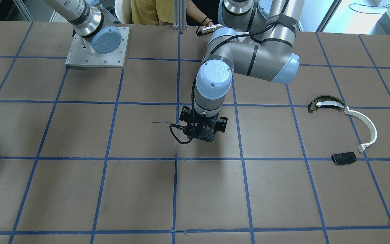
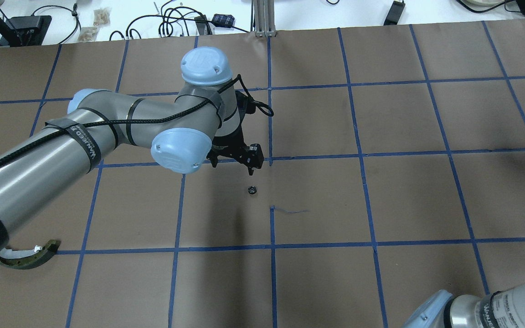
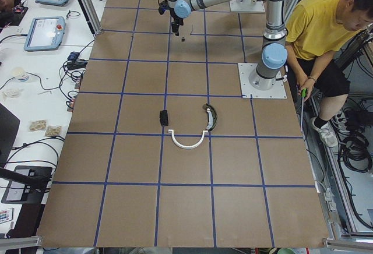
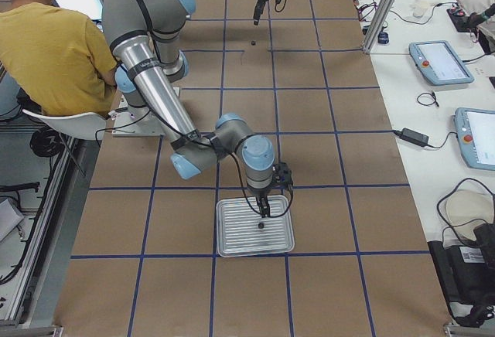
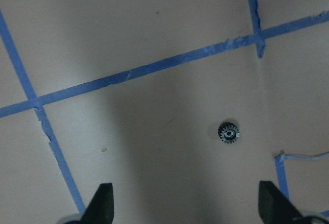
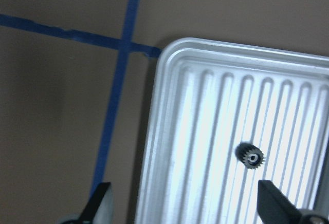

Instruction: Place bearing gear from tray to pile

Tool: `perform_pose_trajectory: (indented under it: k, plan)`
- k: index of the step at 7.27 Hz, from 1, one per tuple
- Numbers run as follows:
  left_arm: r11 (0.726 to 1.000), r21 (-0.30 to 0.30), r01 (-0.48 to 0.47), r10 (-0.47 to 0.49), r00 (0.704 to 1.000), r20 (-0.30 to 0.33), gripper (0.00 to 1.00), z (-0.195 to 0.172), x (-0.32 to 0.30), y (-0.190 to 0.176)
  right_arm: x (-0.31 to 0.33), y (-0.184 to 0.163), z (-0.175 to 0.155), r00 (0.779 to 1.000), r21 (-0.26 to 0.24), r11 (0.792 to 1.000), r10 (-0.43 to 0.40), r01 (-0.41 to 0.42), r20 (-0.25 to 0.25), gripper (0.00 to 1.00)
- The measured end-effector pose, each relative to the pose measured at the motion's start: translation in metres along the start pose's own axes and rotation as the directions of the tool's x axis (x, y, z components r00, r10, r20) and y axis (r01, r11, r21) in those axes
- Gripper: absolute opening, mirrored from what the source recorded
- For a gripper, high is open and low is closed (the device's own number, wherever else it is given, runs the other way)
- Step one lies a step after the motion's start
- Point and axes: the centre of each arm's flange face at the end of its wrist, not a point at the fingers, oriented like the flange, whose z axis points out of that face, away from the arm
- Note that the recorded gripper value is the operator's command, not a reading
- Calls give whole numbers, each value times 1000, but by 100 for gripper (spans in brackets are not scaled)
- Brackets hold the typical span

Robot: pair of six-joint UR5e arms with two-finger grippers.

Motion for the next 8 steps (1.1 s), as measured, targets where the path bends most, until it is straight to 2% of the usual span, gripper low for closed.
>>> perform_pose_trajectory:
  k: [2, 4, 5, 6, 8]
  plan:
    - [1000, -17, -7, 7, 1000, -24, 100, 38, 9, -1, 39, 10, 38, 1000, -7, 1000, 7, -7, 19, 100]
    - [999, -45, -11, 9, 1000, -30, 100, 61, 12, -3, 46, 16, 53, 998, -15, 1000, 27, -26, 50, 99]
    - [999, -51, -11, 9, 999, -31, 94, 67, 12, -4, 43, 14, 55, 997, -12, 999, 39, -38, 69, 98]
    - [998, -55, -11, 9, 999, -32, 92, 72, 12, -5, 40, 12, 57, 995, -1, 999, 48, -48, 84, 87]
    - [998, -63, -12, 10, 999, -33, 75, 78, 12, -6, 38, 10, 59, 994, 8, 999, 53, -54, 93, 74]
